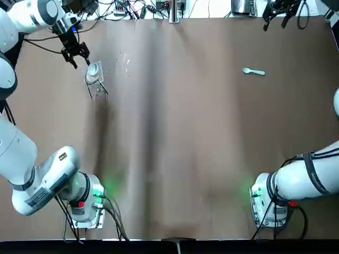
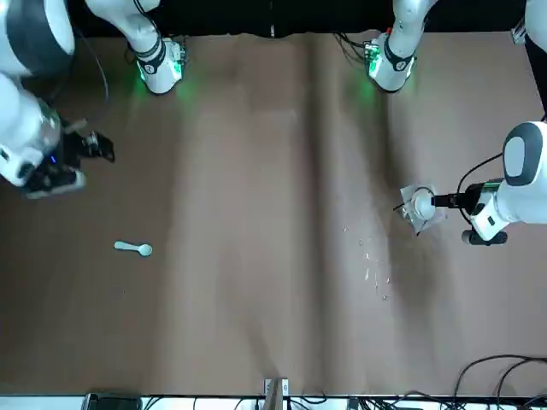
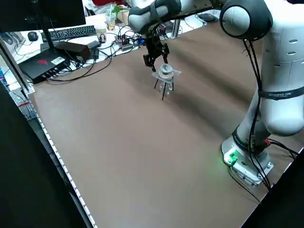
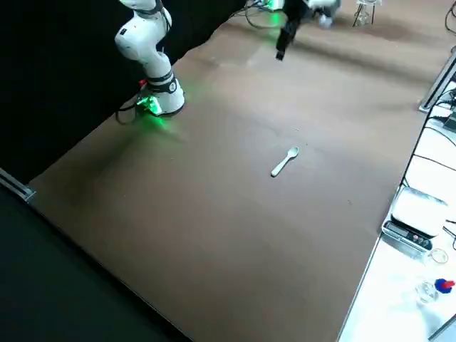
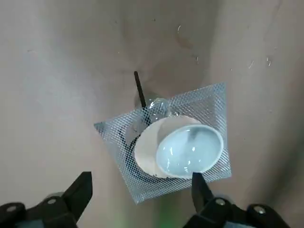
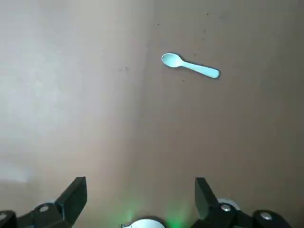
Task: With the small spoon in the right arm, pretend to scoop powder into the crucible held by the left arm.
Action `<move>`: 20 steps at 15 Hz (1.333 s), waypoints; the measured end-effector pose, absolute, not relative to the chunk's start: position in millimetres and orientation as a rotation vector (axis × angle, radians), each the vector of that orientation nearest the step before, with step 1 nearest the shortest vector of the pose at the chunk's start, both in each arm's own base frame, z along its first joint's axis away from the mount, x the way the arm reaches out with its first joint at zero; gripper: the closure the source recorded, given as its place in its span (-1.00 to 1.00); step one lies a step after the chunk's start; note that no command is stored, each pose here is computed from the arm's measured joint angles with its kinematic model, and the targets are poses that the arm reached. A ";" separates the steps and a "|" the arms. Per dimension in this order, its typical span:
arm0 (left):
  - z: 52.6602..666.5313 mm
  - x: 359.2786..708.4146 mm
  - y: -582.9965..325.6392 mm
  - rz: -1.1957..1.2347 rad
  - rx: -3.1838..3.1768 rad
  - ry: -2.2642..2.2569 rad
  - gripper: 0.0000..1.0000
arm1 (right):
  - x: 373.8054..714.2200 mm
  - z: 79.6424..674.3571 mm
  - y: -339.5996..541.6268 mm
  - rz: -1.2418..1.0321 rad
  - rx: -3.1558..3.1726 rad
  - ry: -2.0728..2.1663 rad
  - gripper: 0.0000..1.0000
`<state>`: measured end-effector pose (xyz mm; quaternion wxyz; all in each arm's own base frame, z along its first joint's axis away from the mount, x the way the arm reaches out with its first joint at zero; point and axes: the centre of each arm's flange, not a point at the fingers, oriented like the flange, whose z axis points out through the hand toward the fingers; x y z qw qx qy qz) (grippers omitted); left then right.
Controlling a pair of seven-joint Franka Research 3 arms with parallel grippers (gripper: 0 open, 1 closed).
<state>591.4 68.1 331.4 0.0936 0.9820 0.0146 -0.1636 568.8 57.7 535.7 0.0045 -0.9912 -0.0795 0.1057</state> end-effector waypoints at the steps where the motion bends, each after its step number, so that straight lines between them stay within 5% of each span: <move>1: 327.7 590.0 68.6 -0.482 2.911 0.042 -0.85 | 579.6 510.1 59.4 0.373 -3.104 -0.241 -1.00; 4: 322.6 589.0 67.2 -0.466 2.911 0.029 -0.57 | 601.6 451.1 63.9 0.454 -3.101 -0.231 -1.00; 11: 318.2 592.9 59.4 -0.423 2.912 0.000 0.07 | 603.3 445.5 70.7 0.458 -3.021 -0.708 -1.00; 20: 306.7 597.7 44.0 -0.404 2.904 -0.023 0.16 | 606.5 421.0 50.0 0.513 -2.694 -1.436 -1.00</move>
